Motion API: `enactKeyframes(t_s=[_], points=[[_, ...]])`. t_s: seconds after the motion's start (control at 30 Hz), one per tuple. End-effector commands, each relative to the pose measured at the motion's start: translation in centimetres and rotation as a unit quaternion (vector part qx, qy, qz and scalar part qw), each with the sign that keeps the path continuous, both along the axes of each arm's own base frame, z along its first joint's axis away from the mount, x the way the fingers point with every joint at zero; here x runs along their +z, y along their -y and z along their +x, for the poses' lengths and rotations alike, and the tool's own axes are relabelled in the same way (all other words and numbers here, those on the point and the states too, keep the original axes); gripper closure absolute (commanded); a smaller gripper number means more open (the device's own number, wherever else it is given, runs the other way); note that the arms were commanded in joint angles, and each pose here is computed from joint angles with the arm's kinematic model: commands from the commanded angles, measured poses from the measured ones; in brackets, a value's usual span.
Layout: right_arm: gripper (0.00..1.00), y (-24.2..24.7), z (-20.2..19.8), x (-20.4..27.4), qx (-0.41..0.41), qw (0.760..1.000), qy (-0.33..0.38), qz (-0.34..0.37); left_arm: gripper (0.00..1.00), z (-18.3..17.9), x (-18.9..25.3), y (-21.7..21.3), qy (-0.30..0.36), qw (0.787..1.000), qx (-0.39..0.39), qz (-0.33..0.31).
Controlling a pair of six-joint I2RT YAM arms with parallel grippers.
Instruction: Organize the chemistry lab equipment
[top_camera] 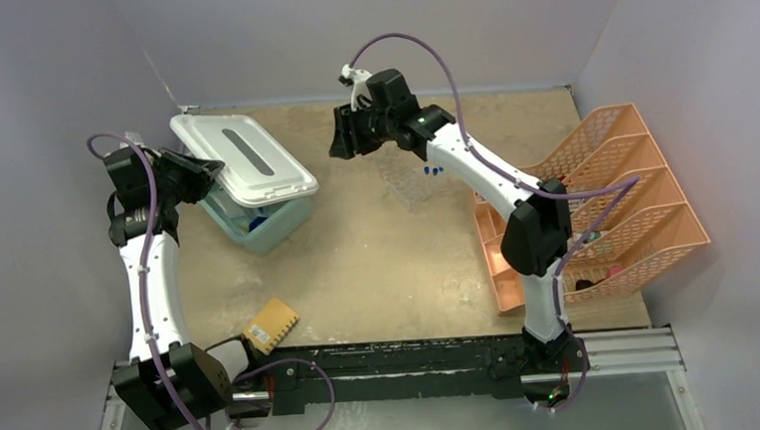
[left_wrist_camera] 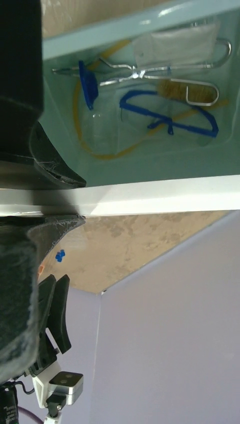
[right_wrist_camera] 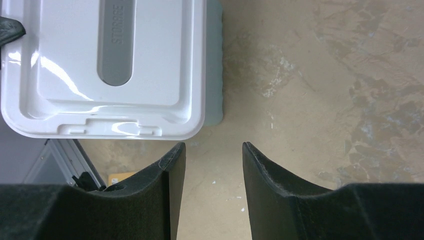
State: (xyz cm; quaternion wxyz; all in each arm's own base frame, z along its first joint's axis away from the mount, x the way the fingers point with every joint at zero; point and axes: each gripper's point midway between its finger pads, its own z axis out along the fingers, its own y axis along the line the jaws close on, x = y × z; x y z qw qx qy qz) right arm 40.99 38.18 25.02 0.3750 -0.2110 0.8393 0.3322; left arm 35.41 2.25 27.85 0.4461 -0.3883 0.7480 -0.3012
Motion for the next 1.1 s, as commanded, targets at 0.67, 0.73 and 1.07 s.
enactKeyframes(t_s=[0.67,0.73,1.07], points=[[0.36,-7.5,-0.8,-3.8,0.058,0.998,-0.007,0.008,0.73,-6.6,-7.5,-8.4,-0.174,0.952,0.185,0.173],[0.35,-7.8,-0.8,-3.3,0.061,0.998,-0.002,0.017,0.69,-7.4,-8.0,-8.8,-0.194,0.945,0.194,0.179],[0.34,-9.0,-0.9,-3.5,0.07,0.997,0.004,0.022,0.46,-10.6,-8.9,-11.1,-0.261,0.905,0.256,0.218]])
